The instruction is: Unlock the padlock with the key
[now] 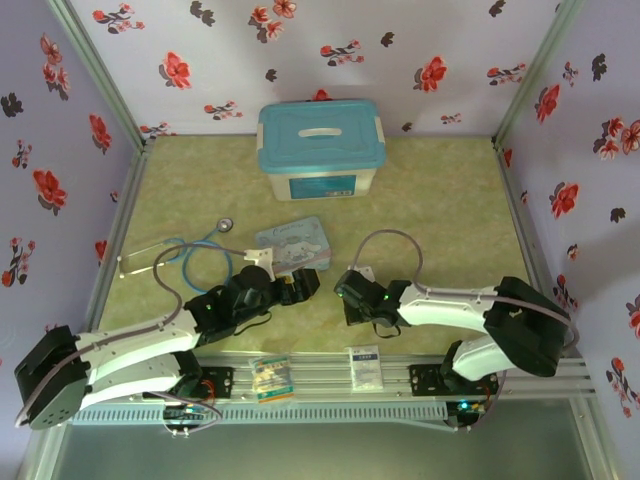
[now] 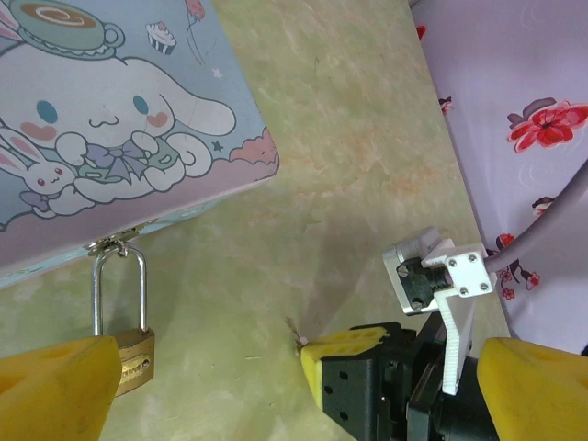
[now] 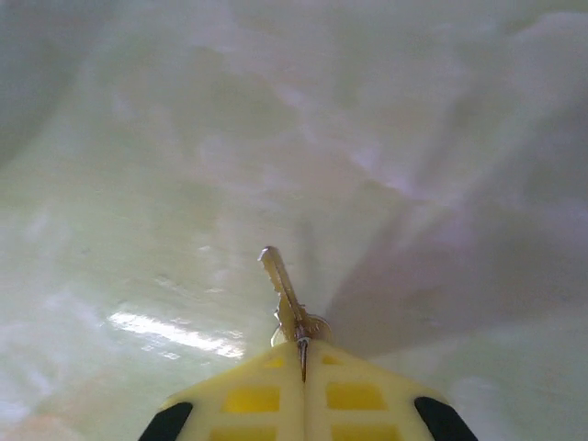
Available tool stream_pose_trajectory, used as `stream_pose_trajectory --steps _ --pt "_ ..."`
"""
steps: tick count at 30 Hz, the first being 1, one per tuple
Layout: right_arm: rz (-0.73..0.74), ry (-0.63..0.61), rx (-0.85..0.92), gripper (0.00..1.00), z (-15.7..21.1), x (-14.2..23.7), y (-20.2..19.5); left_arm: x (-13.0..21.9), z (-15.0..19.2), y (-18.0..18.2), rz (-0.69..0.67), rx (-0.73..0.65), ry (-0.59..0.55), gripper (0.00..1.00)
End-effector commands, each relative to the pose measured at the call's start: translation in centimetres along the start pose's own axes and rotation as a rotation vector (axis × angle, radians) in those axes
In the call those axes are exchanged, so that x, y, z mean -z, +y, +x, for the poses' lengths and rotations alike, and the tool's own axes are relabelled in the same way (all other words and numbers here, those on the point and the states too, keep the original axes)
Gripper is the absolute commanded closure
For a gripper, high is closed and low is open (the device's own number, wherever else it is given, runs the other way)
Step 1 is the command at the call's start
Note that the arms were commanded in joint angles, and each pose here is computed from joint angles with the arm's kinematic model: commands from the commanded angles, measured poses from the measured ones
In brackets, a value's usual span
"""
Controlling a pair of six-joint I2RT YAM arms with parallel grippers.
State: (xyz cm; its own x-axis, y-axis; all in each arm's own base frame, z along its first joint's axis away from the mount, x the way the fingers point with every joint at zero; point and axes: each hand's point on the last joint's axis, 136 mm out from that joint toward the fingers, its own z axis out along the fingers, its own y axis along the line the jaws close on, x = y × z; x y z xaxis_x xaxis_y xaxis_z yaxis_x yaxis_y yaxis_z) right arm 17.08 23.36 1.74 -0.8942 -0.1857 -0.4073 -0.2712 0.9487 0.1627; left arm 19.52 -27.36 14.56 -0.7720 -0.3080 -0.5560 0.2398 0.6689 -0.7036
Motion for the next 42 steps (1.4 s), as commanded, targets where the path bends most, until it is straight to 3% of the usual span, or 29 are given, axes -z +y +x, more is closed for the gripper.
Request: stream_pose_trajectory --steps 1,6,15,19,22,23,32,34,42 --pt "-0.057 0.042 0.033 1.00 1.6 -0.3 0.6 -0.4 -0.4 -0.5 0.005 0.015 -0.025 0.00" --pt "-0.093 -0.010 0.071 1.00 0.8 1.3 0.8 -1.1 -0.4 -2.3 0.041 0.013 -0.032 0.00" --pt "-0.258 -0.203 0.198 1.00 -2.0 7.4 2.4 -0.2 -1.3 -5.3 0.144 0.098 -0.172 0.01" --pt "-0.340 -0.279 0.217 1.00 -3.4 10.3 3.7 0.1 -1.3 -6.6 0.162 0.094 -0.201 0.12" --pt "-0.397 -0.308 0.231 1.00 -4.3 11.9 4.9 -0.4 -1.0 -6.7 0.183 0.118 -0.205 0.32" --pt "-0.409 -0.310 0.235 1.00 -4.4 12.2 5.2 -0.6 -0.8 -6.5 0.181 0.121 -0.203 0.34" --pt "-0.505 -0.323 0.255 1.00 -5.2 13.8 7.4 -1.9 0.7 -7.3 0.178 0.077 -0.121 0.40" --pt "-0.512 -0.323 0.252 1.00 -5.2 13.9 7.5 -2.1 0.9 -7.0 0.174 0.083 -0.117 0.49" --pt "-0.511 -0.324 0.235 1.00 -5.3 13.5 7.5 -2.4 1.2 -7.4 0.175 0.063 -0.095 0.63"
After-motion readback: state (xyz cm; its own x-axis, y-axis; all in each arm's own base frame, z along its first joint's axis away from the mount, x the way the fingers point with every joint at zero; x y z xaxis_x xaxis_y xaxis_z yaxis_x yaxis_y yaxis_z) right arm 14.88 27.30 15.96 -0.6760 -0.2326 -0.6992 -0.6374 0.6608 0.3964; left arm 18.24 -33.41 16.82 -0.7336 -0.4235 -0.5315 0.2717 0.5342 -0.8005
